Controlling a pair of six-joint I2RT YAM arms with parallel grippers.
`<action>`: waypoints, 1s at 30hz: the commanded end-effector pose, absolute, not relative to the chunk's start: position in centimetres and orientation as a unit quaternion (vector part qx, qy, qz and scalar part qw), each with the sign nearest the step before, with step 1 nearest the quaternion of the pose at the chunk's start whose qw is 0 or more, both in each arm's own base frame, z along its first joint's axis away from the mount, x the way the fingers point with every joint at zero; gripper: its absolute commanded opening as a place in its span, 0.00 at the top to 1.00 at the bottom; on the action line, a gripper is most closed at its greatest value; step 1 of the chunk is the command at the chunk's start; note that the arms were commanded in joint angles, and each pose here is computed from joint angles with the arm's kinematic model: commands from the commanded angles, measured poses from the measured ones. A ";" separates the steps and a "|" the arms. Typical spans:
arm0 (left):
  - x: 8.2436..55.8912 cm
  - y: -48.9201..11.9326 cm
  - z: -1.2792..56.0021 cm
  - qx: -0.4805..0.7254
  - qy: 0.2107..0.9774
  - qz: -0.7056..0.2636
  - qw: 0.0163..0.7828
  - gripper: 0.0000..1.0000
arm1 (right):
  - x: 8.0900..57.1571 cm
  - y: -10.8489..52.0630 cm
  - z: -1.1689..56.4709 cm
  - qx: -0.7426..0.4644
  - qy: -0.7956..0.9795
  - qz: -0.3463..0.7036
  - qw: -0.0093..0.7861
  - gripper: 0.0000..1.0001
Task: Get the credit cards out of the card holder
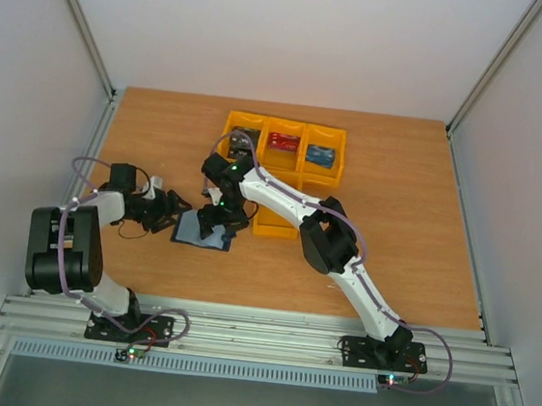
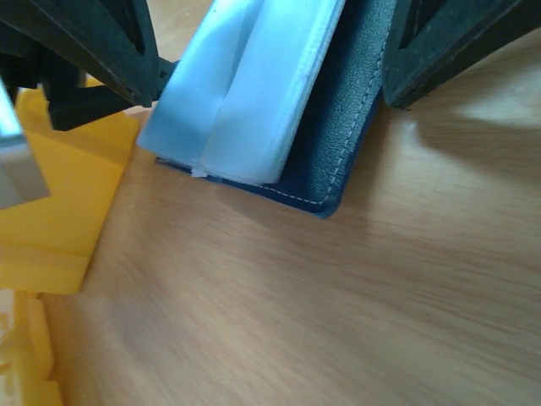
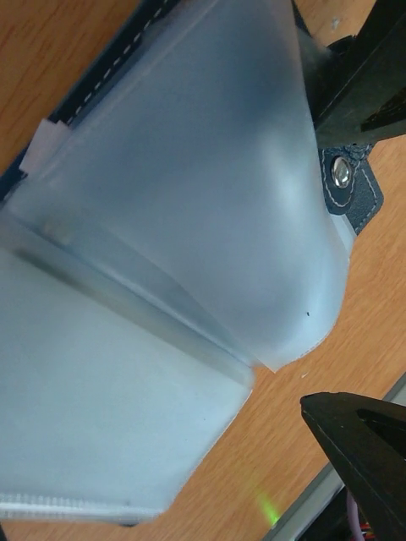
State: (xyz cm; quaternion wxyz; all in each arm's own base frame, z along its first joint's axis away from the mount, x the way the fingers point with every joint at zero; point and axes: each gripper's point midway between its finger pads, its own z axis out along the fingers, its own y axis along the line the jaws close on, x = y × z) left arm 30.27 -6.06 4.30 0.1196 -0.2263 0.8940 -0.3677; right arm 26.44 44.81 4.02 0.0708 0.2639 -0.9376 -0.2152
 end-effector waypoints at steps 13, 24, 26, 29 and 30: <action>30.6 -11.0 7.9 -0.117 0.878 -0.441 0.144 0.52 | 27.0 45.5 3.0 0.242 -0.929 -0.264 0.088 0.21; 30.3 -10.7 5.3 -0.109 0.907 -0.390 0.114 0.63 | 27.7 44.9 3.3 0.222 -0.933 -0.273 0.080 0.23; 30.3 -10.5 5.1 -0.101 0.914 -0.376 0.116 0.63 | 27.7 45.1 3.5 0.221 -0.931 -0.281 0.079 0.26; 30.0 -10.2 5.0 -0.084 0.920 -0.362 0.125 0.56 | 28.0 44.9 3.6 0.217 -0.932 -0.280 0.072 0.28; 30.0 -10.4 5.3 -0.079 0.918 -0.366 0.129 0.54 | 28.1 44.7 3.5 0.214 -0.934 -0.277 0.071 0.29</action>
